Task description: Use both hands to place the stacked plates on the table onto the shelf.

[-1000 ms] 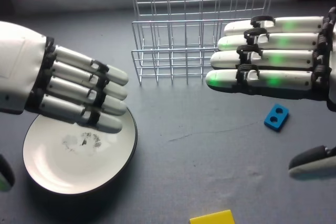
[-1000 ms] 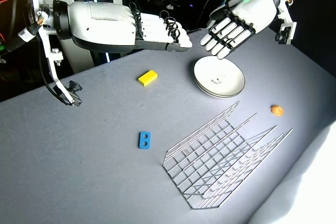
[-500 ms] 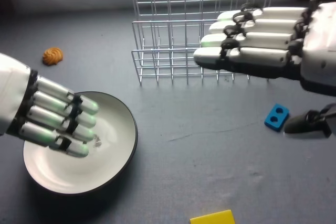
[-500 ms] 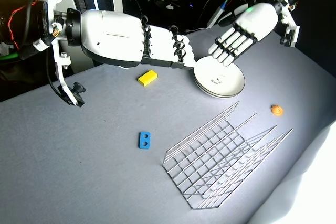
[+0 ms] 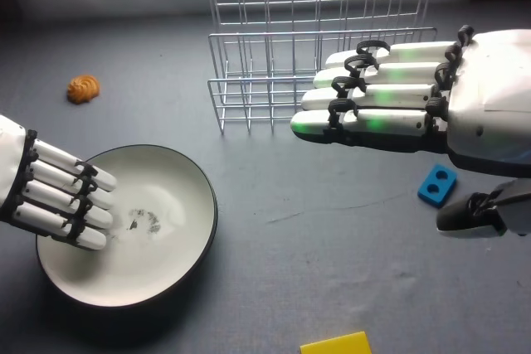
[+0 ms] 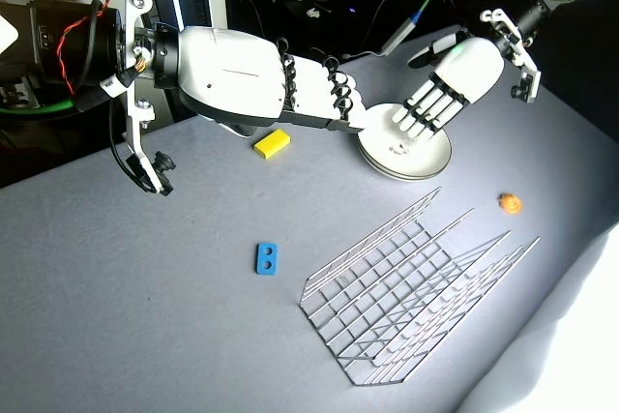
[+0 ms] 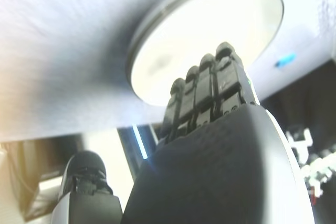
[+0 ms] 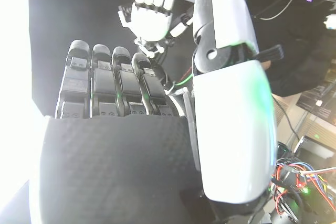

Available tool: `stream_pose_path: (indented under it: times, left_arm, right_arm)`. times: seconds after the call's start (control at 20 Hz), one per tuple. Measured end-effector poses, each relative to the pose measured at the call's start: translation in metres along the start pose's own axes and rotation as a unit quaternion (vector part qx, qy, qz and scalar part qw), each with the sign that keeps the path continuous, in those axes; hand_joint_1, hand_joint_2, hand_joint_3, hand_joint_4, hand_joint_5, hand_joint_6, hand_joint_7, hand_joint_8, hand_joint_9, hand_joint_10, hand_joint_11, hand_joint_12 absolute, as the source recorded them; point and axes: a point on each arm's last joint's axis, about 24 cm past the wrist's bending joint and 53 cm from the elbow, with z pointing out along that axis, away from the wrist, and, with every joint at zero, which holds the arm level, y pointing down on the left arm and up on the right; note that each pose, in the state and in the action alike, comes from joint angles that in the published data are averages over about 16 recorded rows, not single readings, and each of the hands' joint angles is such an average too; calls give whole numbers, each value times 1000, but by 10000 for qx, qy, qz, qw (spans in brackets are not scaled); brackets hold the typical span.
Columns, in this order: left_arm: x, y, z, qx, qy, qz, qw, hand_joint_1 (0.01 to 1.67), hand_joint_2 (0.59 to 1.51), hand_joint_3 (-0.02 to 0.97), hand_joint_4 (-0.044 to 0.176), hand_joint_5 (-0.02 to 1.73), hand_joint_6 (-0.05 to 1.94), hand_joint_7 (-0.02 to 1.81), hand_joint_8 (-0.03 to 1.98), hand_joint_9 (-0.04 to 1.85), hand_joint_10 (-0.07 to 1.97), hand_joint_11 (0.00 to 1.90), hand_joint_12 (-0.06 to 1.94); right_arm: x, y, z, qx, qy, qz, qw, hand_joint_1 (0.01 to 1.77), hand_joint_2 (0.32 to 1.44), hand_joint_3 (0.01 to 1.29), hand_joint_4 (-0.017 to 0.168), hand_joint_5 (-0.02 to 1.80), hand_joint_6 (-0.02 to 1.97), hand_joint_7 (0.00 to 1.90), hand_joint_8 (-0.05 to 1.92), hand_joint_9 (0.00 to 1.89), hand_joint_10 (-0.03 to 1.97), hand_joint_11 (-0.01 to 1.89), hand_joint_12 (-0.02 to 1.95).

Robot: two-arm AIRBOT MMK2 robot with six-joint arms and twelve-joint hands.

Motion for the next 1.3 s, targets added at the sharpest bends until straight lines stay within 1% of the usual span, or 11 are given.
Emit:
stream_pose_path:
  times: [0.15,0.35,0.5,0.7,0.85,1.05,1.3]
  left_arm:
    - [8,7,-1,-82,82,-69,9999,16,1052,30,2,22,6,15,11,15,11,16,10]
    - [16,14,-3,-151,155,-131,9997,15,1049,28,1,21,1,16,8,17,9,16,10]
    - [21,16,-4,-175,194,-162,9995,15,1051,27,0,20,-3,12,6,16,7,16,7]
    - [26,16,-2,-175,229,-184,9994,14,1054,26,-1,16,-10,5,2,12,4,15,2]
    - [27,14,2,-150,231,-186,9994,14,1053,26,-1,12,-14,-1,-3,9,3,15,2]
    - [25,9,12,-82,190,-170,9996,14,1055,26,-2,9,-18,-9,-9,4,0,14,1]
    - [18,1,28,26,110,-126,9999,14,1057,26,-3,4,-19,-13,-15,7,1,14,5]
  right_arm:
    - [1,0,1,-3,25,-33,10000,1199,983,15,-2,11,31,20,11,13,20,22,-1]
    - [3,2,1,-38,51,-88,9999,1191,978,15,-2,11,32,20,11,13,20,22,0]
    - [4,3,1,-65,78,-139,9999,1190,972,15,-1,11,31,20,11,13,20,22,3]
    - [5,4,1,-91,102,-200,9997,1195,955,15,-1,11,31,20,11,13,20,23,67]
    - [5,5,1,-110,103,-258,9996,1205,942,15,-1,11,31,21,12,13,20,23,117]
    - [5,7,5,-136,108,-369,9992,1228,931,15,0,11,31,21,12,13,20,23,204]
    - [6,6,20,-178,114,-479,9986,1251,929,15,0,11,31,20,11,14,20,23,303]
